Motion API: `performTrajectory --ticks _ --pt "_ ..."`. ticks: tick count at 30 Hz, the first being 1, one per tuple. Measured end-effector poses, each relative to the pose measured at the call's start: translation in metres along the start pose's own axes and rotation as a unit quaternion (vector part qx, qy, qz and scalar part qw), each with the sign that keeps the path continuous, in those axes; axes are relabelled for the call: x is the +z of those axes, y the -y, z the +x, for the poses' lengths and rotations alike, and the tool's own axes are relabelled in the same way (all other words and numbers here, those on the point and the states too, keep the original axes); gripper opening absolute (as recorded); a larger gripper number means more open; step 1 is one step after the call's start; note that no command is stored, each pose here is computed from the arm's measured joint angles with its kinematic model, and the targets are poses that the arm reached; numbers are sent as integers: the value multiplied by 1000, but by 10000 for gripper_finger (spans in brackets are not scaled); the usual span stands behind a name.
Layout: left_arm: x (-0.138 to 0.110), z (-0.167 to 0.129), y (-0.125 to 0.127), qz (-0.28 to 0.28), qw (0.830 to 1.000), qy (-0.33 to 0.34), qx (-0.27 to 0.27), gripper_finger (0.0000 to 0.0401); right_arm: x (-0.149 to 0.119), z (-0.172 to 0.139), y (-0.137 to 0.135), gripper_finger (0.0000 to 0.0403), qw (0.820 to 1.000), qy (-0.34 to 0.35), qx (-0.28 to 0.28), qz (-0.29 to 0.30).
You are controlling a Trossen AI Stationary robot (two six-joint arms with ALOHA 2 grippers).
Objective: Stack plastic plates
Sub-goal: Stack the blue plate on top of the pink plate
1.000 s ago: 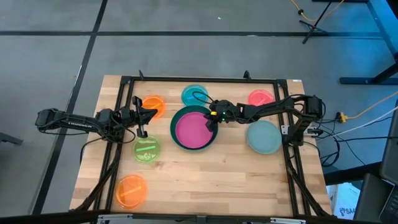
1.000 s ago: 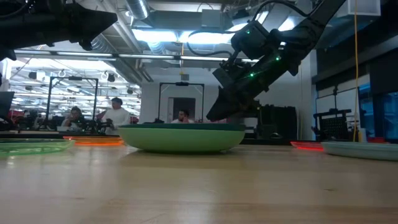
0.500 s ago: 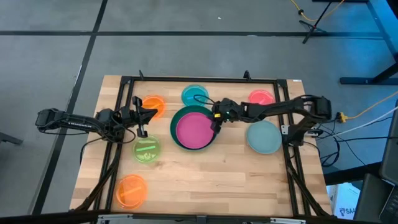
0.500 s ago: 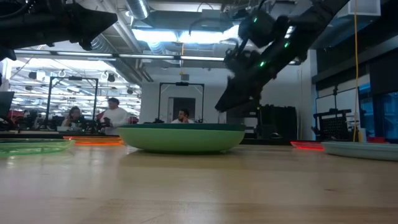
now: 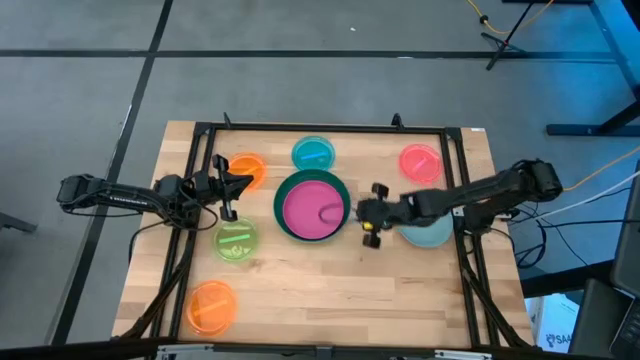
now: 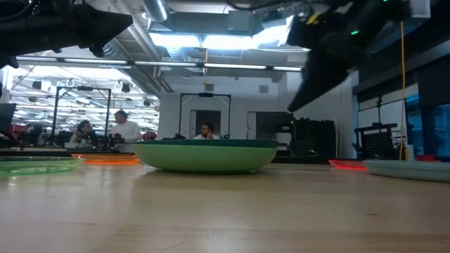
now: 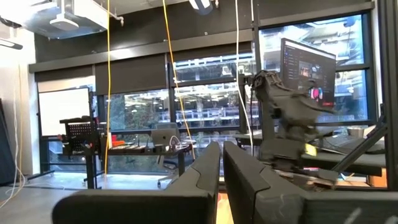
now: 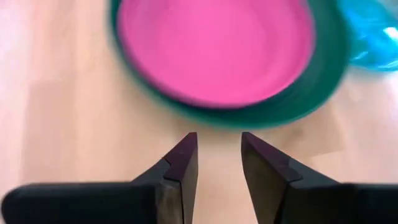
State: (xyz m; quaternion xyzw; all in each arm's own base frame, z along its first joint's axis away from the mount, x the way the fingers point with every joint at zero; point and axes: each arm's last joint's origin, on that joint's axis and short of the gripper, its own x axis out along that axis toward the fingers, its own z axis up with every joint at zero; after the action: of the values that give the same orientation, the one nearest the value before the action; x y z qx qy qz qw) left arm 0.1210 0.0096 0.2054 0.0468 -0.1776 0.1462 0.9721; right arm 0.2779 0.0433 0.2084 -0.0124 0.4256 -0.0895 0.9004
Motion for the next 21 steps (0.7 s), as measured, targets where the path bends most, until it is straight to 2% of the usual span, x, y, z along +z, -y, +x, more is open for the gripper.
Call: performTrajectory --ticks 10,21 --pt "0 0 0 0 1000 0 0 14 -33 -20 -48 112 995 -79 26 -49" --pt "0 0 0 0 1000 0 0 14 -58 -35 -63 112 990 -136 -11 -38"
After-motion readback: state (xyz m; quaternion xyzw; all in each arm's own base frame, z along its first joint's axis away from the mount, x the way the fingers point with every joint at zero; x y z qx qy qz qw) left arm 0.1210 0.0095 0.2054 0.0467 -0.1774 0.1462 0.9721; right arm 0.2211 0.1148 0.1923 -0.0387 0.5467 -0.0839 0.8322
